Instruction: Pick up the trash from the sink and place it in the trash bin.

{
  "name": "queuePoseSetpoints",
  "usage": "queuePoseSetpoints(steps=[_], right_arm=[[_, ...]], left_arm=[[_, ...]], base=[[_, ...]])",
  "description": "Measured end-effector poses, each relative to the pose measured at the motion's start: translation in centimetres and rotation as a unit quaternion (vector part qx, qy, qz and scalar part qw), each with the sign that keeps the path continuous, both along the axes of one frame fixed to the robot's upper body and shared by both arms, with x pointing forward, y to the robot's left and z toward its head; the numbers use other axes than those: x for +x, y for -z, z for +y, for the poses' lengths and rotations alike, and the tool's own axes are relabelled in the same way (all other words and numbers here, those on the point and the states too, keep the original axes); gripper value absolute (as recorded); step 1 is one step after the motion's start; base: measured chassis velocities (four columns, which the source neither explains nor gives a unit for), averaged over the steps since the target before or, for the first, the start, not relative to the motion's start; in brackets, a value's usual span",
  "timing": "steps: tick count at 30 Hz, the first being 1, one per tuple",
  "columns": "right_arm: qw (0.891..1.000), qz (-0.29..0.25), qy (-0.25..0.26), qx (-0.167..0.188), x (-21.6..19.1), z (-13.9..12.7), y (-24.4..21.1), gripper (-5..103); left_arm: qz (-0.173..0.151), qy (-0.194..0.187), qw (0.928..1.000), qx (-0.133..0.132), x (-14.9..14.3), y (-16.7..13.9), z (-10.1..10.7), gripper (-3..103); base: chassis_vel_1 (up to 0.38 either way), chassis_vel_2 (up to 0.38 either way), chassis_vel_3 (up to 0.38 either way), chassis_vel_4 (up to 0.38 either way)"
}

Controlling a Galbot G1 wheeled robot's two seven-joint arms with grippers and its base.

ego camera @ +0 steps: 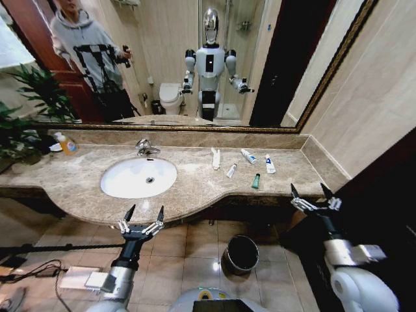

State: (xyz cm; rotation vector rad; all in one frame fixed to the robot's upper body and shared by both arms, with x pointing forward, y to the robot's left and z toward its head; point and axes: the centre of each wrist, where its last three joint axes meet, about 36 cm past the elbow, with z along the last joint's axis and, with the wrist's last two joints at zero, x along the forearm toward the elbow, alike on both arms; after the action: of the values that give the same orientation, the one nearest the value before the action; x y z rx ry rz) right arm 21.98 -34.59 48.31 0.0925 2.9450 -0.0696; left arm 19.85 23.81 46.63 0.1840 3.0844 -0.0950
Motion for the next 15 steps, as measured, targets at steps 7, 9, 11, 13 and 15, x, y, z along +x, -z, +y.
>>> queuePoseSetpoints(steps=[7, 9, 11, 13, 15], right_arm=[[1.000, 0.011, -0.004, -0.002, 0.0, 4.1, 0.1, 100], [1.000, 0.015, -0.008, -0.005, 0.5, 4.5, 0.2, 100], [0.999, 0.031, -0.017, -0.006, 1.8, 4.9, 0.3, 100], [0.999, 0.039, -0.020, -0.006, 2.6, 5.0, 0.4, 100], [0.998, 0.050, -0.025, -0.009, 3.8, 4.9, 0.4, 100]], left_arm=[[0.000, 0.000, 1.0000, 0.000, 0.0, 0.0, 0.0, 100], [0.000, 0.000, 1.0000, 0.000, 0.0, 0.0, 0.0, 100], [0.000, 0.000, 1.0000, 0.000, 0.0, 0.0, 0.0, 100], [0.000, 0.000, 1.0000, 0.000, 0.0, 0.0, 0.0, 100], [0.000, 0.000, 1.0000, 0.000, 0.0, 0.0, 0.0, 100]], base=[[0.000, 0.000, 0.000, 0.000], [0.000, 0.000, 0.000, 0.000], [0.000, 0.000, 0.000, 0.000], [0.000, 0.000, 0.000, 0.000], [0.000, 0.000, 0.000, 0.000]])
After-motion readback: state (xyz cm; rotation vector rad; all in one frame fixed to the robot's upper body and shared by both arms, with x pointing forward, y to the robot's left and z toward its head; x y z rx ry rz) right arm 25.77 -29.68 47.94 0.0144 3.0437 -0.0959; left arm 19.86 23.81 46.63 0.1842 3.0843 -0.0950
